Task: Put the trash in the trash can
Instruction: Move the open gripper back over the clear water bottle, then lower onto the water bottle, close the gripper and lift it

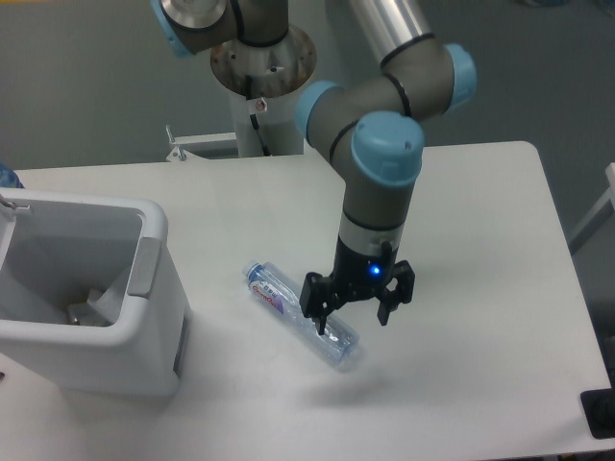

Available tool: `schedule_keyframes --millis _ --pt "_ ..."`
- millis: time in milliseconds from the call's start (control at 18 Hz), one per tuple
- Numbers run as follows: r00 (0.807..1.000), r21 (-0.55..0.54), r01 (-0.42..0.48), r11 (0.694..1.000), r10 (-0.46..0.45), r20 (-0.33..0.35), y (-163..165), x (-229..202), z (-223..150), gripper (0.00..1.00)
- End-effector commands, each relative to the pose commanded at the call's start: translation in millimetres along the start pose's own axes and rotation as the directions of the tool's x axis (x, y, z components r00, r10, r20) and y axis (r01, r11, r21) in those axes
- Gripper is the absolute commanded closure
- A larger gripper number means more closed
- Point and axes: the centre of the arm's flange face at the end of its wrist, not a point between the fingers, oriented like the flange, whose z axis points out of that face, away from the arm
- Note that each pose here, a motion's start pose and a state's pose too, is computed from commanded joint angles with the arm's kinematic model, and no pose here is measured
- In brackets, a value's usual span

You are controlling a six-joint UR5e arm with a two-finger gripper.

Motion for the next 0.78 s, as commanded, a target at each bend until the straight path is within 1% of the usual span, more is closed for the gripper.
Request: schedule_keyframes --millis 111,389,611,778 --pt "0.999 -0.025 0.03 0.999 -0.029 0.031 -1.5 3.5 16.8 0.0" --pt "0.995 -0.071 0.063 0.995 -0.057 0.083 0.4 5.3 47.1 0.0" --pt "0.99 -0.12 0.055 0.991 -0.038 0.137 8.4 22.0 74.2 0.0" --pt "0.985 -0.148 0.059 0.987 -0.034 0.166 11.7 21.8 90.9 0.0"
